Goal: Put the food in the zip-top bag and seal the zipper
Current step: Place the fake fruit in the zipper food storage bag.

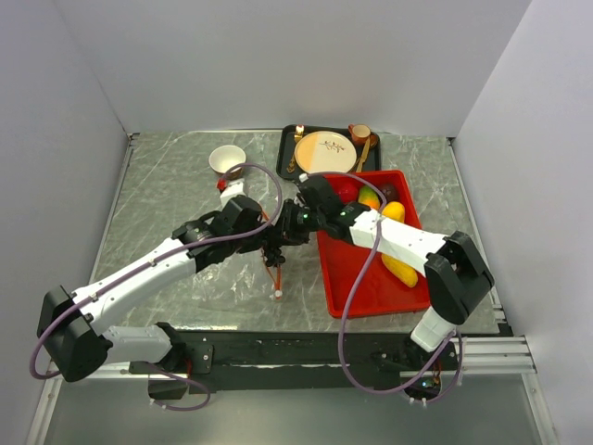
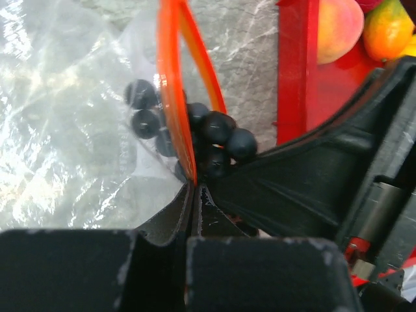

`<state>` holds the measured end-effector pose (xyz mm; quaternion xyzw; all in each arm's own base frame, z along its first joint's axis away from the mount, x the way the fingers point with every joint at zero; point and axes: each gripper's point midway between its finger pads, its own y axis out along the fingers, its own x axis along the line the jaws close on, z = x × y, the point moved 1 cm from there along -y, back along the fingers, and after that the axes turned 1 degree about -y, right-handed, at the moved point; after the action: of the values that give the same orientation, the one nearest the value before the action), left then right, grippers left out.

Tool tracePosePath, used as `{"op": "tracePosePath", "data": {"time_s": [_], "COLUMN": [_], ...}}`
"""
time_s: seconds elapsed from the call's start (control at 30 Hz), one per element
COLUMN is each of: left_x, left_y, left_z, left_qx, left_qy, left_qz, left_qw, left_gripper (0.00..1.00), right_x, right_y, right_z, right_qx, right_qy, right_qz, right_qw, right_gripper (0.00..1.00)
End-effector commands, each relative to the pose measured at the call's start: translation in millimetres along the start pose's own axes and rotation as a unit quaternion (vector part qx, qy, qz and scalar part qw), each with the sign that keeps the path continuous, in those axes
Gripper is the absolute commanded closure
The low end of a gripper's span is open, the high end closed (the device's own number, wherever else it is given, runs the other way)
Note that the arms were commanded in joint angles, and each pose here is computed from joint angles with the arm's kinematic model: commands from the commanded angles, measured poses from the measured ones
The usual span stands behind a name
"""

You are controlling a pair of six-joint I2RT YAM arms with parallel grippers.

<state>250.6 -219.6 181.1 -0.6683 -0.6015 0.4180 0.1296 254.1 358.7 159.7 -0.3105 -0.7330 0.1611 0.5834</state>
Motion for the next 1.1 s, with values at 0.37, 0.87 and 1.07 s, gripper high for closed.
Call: {"op": "tracePosePath", "data": {"time_s": [0.37,0.87,1.07], "left_x": [-30.5,-13.3,-12.3], "left_y": [-24.9,-29.7,-33.2], "left_z": [-22.4,-34.1,-39.4], "left_qx": [-0.023,-0.046,-0.056], "left_qy": [-0.011,-0.024,-0.030], "left_qz": [0.063,0.005,0.002], "left_qw": [0.998,0.999,0.998], "left_gripper": [0.99,0.99,0.99], "right_x": [-16.6,17.2,-24.5], "right_y": [18.2,-54.6,-56.5], "right_z": [-14.1,-39.5,-25.3], "right_qx": [-0.018,-0.126,-0.118], "right_qy": [-0.054,-0.159,-0.122], "right_qz": [0.090,0.051,0.094], "right_qw": [0.994,0.978,0.981], "right_gripper": [0.76,0.19,0.21]}}
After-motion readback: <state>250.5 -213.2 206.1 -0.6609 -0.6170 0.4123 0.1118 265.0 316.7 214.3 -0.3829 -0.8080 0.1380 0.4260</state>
